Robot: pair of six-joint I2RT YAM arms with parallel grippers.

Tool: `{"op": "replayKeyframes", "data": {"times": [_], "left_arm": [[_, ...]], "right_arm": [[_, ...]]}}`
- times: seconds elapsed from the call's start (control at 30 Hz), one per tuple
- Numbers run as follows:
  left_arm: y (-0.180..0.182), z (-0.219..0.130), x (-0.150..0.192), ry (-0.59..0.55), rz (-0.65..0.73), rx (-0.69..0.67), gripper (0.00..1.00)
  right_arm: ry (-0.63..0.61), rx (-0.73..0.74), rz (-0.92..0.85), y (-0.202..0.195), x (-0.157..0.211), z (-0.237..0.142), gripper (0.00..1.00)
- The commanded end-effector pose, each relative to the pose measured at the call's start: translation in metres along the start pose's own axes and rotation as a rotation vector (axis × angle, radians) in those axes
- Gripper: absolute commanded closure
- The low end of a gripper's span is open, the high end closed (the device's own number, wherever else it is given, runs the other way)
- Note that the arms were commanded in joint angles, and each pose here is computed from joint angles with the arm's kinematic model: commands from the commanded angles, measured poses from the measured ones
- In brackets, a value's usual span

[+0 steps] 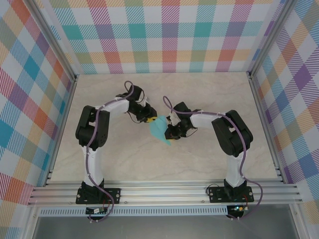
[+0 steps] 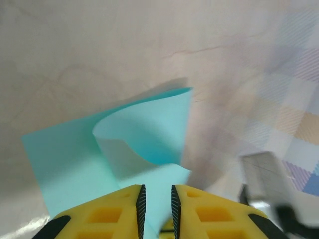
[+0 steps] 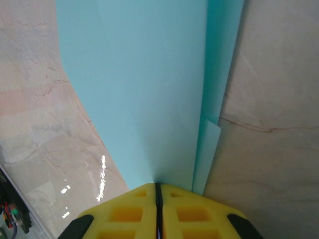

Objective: Fold a paper plane with a square sheet of paper (fold left side to right side)
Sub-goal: Fourth fold the wing at the center of the table.

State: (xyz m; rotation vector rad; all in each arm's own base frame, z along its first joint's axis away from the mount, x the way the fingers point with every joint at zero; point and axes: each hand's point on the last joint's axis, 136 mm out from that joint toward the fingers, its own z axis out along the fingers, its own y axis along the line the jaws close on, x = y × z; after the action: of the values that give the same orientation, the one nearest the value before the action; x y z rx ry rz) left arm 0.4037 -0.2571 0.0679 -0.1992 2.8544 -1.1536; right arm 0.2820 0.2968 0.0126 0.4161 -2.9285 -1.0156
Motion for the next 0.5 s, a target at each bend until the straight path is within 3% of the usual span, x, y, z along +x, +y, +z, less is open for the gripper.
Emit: {"op": "replayKeyframes", "data": {"times": [0.0, 0.47], "left_arm": [[-0.033, -0.036, 0.010, -0.051, 0.062, 0.052, 0.79], [-0.018, 0.020, 0.069, 0.076, 0.018, 0.064, 0.87]], "right_arm": [[0.155, 0.165, 0.123, -0.049, 0.047, 0.023, 0.94], [0.158, 0.172, 0.129, -0.049, 0.047, 0.022, 0.96]]}}
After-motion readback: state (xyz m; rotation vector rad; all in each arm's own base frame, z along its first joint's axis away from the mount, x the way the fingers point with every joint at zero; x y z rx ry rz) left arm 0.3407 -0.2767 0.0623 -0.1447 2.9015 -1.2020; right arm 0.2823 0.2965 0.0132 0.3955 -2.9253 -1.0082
